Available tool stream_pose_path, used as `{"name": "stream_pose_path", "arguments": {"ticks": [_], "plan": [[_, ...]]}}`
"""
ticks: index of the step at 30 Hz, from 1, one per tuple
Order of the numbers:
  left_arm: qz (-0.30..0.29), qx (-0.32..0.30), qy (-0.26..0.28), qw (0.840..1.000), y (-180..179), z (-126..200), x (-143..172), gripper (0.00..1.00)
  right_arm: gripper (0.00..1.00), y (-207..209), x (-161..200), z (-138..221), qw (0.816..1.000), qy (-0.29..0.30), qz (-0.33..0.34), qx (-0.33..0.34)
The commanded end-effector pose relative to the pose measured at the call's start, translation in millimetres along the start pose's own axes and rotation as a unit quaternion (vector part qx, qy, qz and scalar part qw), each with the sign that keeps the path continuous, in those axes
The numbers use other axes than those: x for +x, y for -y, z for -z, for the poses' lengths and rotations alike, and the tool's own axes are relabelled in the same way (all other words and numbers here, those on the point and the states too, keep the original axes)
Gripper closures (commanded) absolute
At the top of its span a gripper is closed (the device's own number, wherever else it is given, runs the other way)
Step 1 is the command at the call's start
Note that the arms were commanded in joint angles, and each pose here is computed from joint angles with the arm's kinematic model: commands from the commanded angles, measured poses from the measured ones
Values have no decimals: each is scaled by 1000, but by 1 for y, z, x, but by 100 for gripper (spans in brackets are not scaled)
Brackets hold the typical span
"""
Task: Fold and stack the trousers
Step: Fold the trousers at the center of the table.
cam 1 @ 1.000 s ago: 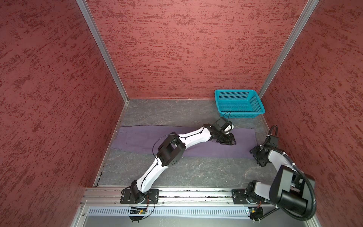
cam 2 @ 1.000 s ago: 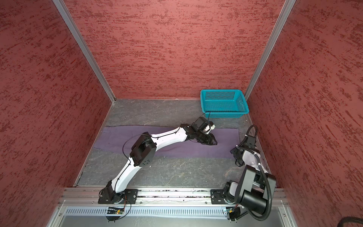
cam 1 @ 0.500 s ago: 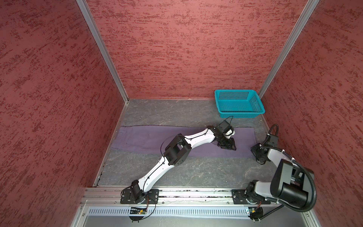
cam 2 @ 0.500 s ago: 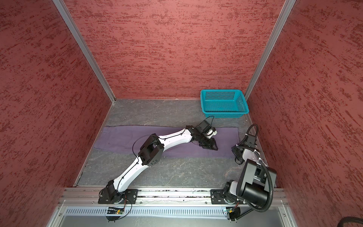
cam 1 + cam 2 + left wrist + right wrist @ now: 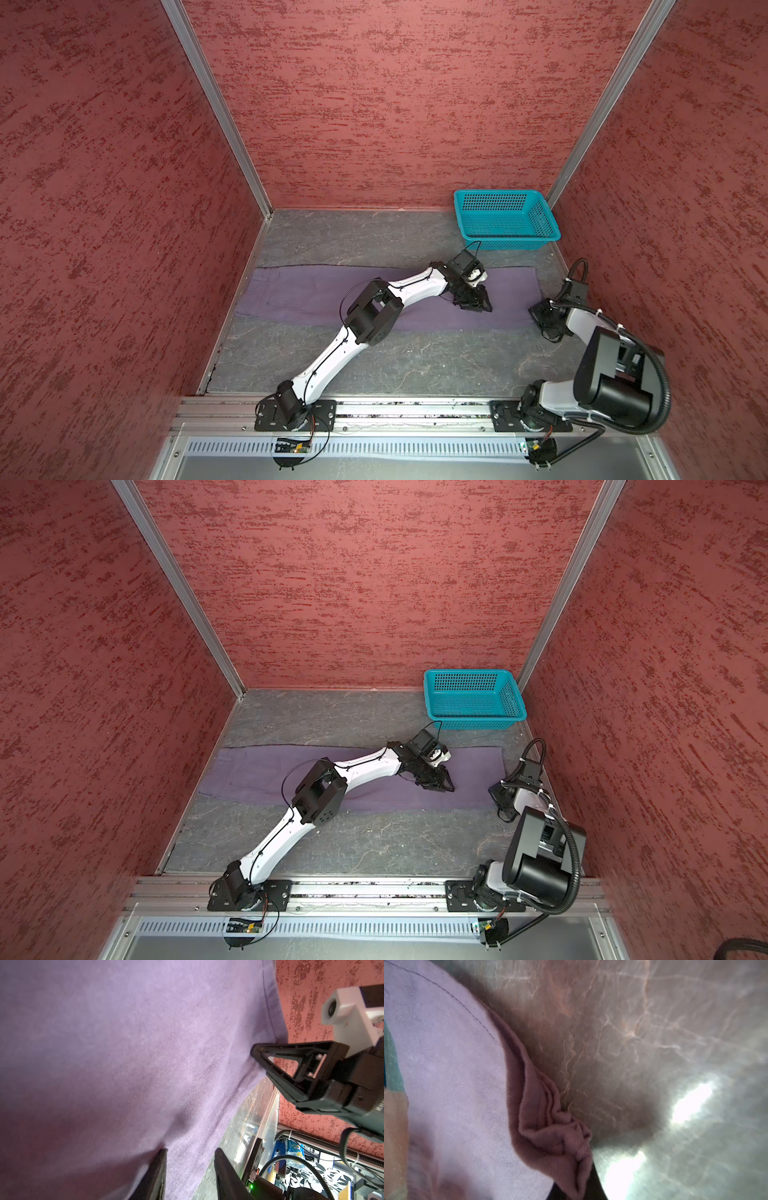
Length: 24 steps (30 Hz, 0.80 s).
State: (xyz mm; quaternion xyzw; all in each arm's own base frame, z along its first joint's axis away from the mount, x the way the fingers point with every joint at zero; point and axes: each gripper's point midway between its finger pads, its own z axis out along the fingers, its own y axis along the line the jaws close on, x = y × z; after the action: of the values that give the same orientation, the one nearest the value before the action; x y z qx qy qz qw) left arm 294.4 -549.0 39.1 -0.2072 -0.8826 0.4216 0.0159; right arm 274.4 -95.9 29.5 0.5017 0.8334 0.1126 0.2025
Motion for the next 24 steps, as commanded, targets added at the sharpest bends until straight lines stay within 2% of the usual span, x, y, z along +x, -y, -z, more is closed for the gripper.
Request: {"name": "stream_pose_path", "arguments": {"ticks": [1, 6, 14, 19, 24], "plan": [[18, -2, -11, 1000, -16, -8, 5, 61, 100, -20, -23, 27, 999, 44, 12, -19], [55, 25, 24, 998, -16, 23, -15, 62, 100, -50, -37, 59, 992, 94, 44, -76], [89, 42, 143, 985, -20, 123, -54, 67, 100, -96, -34, 104, 970, 156, 125, -138], [125, 23, 212, 969, -39, 177, -52, 70, 100, -128, -18, 113, 955, 165, 184, -164], [172, 10, 257, 951, -70, 222, -40, 71, 100, -159, 9, 118, 939, 163, 238, -186]]}}
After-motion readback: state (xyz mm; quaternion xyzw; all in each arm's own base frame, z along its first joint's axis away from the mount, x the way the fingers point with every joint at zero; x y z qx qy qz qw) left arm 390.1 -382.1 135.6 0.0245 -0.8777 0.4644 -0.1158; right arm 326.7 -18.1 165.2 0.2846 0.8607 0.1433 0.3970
